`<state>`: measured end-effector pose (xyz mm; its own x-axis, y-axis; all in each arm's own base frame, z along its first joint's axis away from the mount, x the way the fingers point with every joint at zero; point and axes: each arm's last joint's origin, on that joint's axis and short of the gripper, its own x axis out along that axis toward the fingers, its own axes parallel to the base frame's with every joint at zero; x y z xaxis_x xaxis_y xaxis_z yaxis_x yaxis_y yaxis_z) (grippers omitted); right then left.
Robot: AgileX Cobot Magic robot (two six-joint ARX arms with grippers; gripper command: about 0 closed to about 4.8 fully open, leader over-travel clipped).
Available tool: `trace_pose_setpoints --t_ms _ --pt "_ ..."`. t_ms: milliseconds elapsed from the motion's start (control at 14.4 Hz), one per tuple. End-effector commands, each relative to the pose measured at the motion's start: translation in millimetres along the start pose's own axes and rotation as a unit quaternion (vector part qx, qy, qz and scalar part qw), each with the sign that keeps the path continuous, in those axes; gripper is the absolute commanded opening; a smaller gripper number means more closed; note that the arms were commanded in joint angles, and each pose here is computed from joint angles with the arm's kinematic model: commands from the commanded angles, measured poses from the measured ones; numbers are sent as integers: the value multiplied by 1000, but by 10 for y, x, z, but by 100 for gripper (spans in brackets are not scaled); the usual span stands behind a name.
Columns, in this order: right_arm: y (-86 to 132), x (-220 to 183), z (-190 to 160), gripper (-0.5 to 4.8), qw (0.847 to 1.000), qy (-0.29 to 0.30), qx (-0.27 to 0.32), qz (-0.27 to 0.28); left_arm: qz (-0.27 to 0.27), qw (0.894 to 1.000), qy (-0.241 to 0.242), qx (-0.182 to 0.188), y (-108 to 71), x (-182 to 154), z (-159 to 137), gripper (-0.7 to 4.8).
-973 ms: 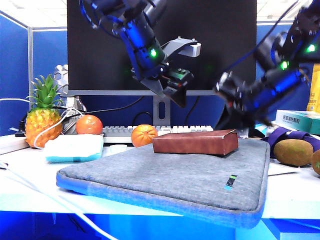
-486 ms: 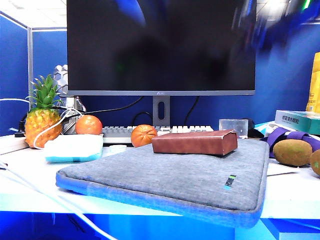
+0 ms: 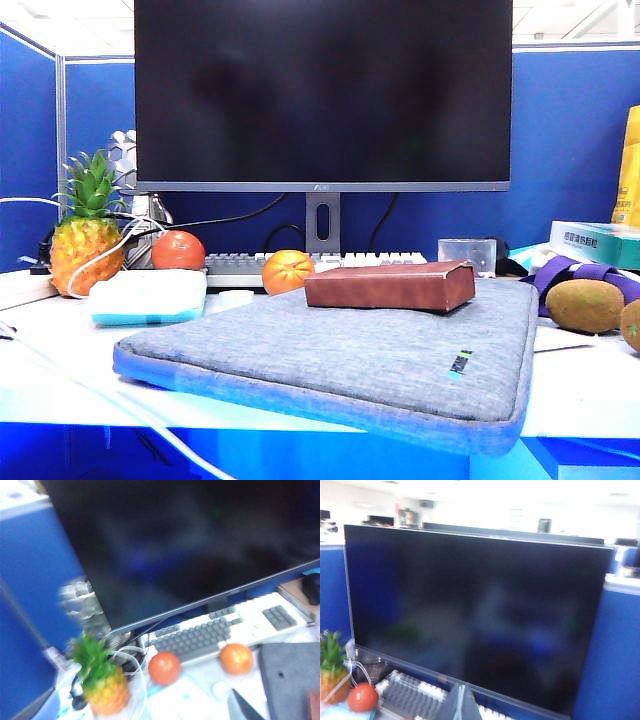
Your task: Close the glasses case.
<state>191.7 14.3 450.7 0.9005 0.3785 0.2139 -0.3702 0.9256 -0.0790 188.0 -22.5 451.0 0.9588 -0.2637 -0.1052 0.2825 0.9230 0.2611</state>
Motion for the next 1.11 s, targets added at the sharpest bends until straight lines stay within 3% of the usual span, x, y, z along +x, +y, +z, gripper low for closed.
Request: trace_pose_setpoints --t_ms 69,347,625,834,1112 --pt "149 -430 -193 -1 999 -10 -5 -38 29 996 -85 27 -156 -583 -186 443" --pt "492 -1009 -885 -1 998 -33 52 -9 45 995 -87 -17 -378 -925 -762 443" --pt "669 -1103 -1460 0 991 -16 136 -1 47 990 -116 -66 -564 -1182 -1237 443" --pt "806 -1079 -1854 0 988 31 151 18 27 994 -65 -79 -635 -1023 -1562 443" --pt "833 -1114 -2130 0 987 72 146 12 -11 996 -18 -87 -710 -854 -1868 442"
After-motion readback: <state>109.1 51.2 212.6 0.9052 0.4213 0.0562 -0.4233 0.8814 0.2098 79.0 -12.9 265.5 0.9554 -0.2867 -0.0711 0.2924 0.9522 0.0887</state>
